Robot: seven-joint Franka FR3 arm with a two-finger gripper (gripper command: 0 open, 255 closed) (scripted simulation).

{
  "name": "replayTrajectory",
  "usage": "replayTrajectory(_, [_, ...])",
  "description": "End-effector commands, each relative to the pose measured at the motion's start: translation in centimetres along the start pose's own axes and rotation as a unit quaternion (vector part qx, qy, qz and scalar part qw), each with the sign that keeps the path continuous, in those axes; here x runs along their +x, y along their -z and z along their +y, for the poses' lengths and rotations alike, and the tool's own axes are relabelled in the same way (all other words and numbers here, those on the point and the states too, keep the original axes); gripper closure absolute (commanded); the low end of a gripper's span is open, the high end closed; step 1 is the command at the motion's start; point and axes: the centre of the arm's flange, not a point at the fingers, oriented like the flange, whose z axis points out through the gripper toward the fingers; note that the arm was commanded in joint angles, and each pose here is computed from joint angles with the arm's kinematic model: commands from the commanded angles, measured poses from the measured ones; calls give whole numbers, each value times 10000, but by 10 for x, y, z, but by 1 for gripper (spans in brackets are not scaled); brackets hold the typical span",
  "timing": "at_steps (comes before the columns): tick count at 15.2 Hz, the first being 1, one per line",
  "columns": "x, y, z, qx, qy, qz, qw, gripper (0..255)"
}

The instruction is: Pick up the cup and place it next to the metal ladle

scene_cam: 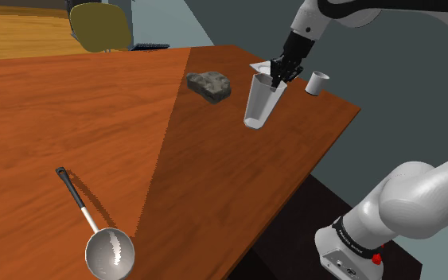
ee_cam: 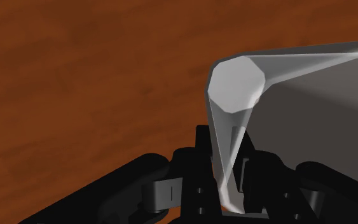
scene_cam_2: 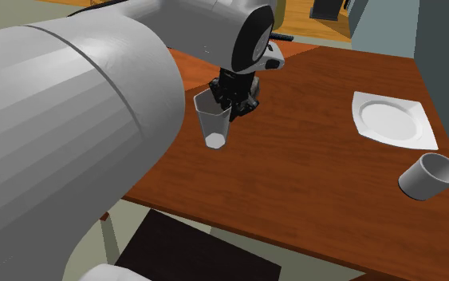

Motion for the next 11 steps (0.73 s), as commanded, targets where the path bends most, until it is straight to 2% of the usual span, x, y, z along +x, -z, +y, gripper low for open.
replayTrajectory(1, [0,0,0,1,0,2,10000,255])
replayTrajectory(11, [0,52,-7,1,0,2,10000,255])
